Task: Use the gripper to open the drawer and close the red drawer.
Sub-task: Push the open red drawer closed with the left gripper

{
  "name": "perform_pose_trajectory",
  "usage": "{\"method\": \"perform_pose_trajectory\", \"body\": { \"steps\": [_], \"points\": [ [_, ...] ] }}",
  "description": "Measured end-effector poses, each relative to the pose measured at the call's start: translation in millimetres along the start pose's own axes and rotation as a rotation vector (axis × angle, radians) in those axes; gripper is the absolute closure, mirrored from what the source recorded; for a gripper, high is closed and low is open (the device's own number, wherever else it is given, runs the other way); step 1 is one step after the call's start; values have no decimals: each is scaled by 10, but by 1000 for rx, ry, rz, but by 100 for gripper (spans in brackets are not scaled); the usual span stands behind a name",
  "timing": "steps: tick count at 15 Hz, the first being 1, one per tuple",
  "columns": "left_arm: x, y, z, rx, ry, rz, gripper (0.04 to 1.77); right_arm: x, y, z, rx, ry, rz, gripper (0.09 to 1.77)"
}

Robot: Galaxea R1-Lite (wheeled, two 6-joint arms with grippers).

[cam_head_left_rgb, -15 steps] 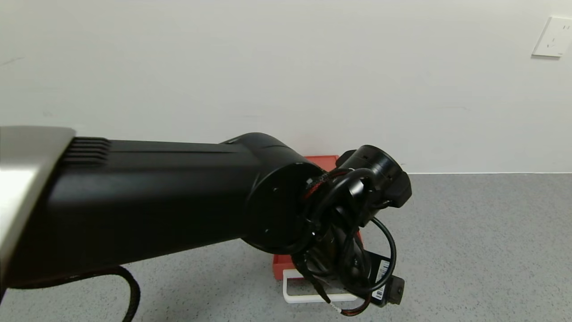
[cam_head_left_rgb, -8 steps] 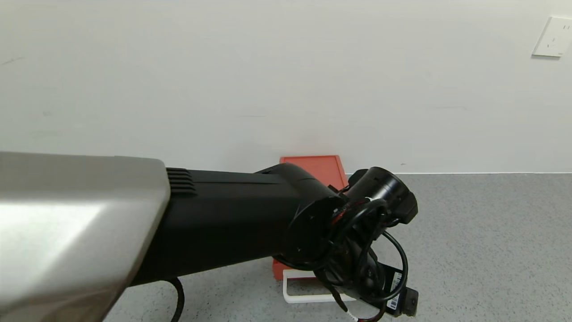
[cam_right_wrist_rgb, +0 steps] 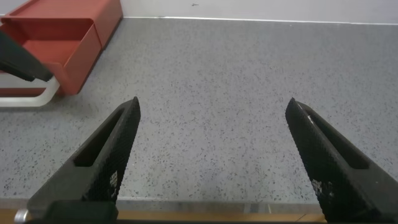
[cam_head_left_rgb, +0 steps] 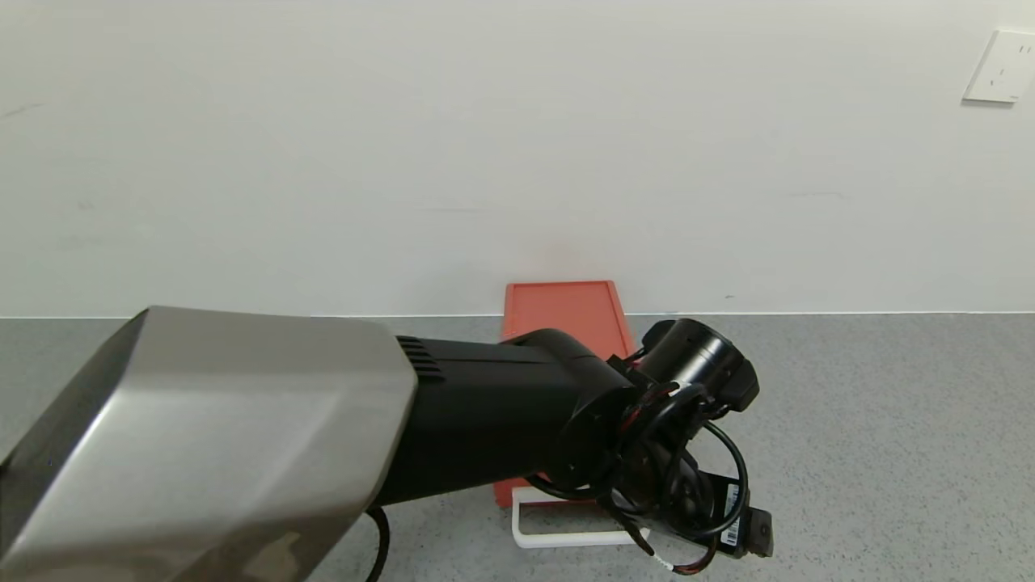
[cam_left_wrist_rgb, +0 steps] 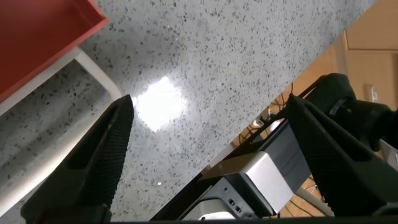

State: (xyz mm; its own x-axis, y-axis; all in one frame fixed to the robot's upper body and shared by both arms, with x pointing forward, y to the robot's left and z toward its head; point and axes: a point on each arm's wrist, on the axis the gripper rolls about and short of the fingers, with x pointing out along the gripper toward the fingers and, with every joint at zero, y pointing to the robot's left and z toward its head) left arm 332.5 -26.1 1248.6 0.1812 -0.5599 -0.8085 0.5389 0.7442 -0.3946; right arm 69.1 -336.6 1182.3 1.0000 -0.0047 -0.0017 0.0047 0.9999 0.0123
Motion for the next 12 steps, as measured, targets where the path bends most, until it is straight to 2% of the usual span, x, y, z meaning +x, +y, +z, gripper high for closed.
{"method": "perform_pose_trajectory", "body": {
  "steps": [2, 6, 10, 12],
  "points": [
    [49, 2, 15, -3, -3, 6, 6, 0, 0, 0, 0, 0, 0, 15],
    [98, 21, 19, -88, -21, 50, 6, 0, 0, 0, 0, 0, 0, 14],
    [88, 13, 40, -194, -75, 123, 6, 0, 0, 0, 0, 0, 0, 15],
    [108, 8, 38, -217, -104, 171, 6, 0, 0, 0, 0, 0, 0, 14]
  ]
}}
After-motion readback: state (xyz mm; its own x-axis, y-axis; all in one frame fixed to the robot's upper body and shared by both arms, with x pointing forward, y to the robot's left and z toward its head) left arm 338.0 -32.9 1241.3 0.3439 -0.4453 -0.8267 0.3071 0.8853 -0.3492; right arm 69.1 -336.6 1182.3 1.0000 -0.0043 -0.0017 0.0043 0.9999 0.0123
